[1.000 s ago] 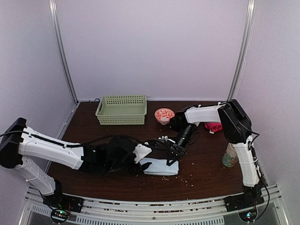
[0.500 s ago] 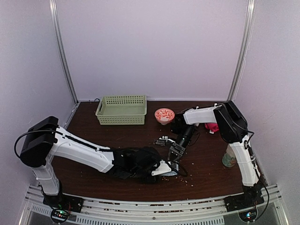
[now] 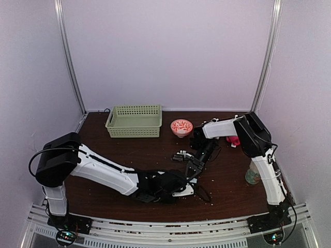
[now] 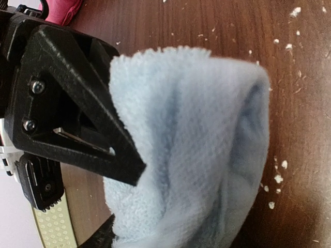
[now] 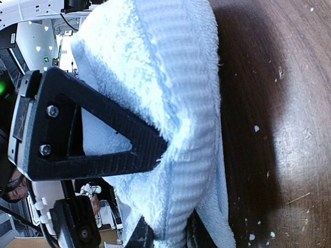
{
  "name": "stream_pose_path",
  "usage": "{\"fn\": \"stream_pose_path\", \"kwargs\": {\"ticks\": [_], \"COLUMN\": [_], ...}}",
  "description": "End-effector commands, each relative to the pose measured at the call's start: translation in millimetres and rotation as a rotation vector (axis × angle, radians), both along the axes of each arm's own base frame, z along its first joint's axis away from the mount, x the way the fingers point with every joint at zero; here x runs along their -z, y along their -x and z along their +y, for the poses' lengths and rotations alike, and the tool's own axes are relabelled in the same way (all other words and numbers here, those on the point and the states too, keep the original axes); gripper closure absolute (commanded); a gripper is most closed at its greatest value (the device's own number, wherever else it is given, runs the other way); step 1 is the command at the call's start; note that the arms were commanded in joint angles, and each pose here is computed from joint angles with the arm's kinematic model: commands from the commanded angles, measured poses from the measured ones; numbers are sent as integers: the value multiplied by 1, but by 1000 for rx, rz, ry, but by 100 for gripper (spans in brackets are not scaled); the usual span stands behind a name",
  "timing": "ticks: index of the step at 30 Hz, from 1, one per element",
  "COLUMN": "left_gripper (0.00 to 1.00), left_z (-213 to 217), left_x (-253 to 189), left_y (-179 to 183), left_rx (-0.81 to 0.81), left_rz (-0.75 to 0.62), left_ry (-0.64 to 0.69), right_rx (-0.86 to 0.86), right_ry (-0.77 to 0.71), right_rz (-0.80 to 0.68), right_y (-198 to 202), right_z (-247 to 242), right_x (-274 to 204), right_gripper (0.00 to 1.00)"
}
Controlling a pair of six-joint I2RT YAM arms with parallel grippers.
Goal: Roll the towels
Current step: Pick up the towel from the center of the board, then place the towel in the bin.
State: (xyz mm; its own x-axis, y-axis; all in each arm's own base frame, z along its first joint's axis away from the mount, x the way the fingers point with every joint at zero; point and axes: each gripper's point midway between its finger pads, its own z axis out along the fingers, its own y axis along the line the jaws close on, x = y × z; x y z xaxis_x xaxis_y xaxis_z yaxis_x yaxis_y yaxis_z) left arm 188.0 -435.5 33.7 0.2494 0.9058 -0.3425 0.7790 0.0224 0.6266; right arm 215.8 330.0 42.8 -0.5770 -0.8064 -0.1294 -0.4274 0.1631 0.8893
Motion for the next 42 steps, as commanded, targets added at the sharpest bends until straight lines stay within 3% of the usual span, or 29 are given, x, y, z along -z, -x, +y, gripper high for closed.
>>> {"fn": "stream_pose_path", "kwargs": {"ticks": [1,5,9,15,18,21,25,31,37,42], "left_gripper": [45,61,75,81,81,84,89,97,98,98], "left_z": [10,11,6,1,-3,-4,-1,9,35,67], "left_x": [27,22,3,-35,-53,-58,-82,-111,-142,-165], "left_y": [2,-2,-1,-3,-7,-13,-26,-60,-119,-171], "left_rx": [39,22,21,2,-21,-70,-120,-229,-420,-605], "left_rz": [-88,-138,-142,-112,7,222,372,565,598,502], "left_ry": [-136,-121,-52,49,123,193,309,421,555,577], "right_rx": [-34,-22,-25,20,68,109,196,297,277,251], "right_ry": [90,77,38,-16,-56,-79,-90,-69,-174,-188], "right_rz": [-15,-18,-76,-269,-405,-550,-707,-867,-907,-948], "right_y": [2,0,-4,-33,-55,-71,-88,-98,-78,-70], "right_z": [-15,-15,-14,-20,-32,-48,-68,-89,-88,-92], "right_x": [36,30,10,-53,-94,-135,-166,-148,-132,-128], "right_gripper": [89,84,68,55,47,46,46,45,43,43]}}
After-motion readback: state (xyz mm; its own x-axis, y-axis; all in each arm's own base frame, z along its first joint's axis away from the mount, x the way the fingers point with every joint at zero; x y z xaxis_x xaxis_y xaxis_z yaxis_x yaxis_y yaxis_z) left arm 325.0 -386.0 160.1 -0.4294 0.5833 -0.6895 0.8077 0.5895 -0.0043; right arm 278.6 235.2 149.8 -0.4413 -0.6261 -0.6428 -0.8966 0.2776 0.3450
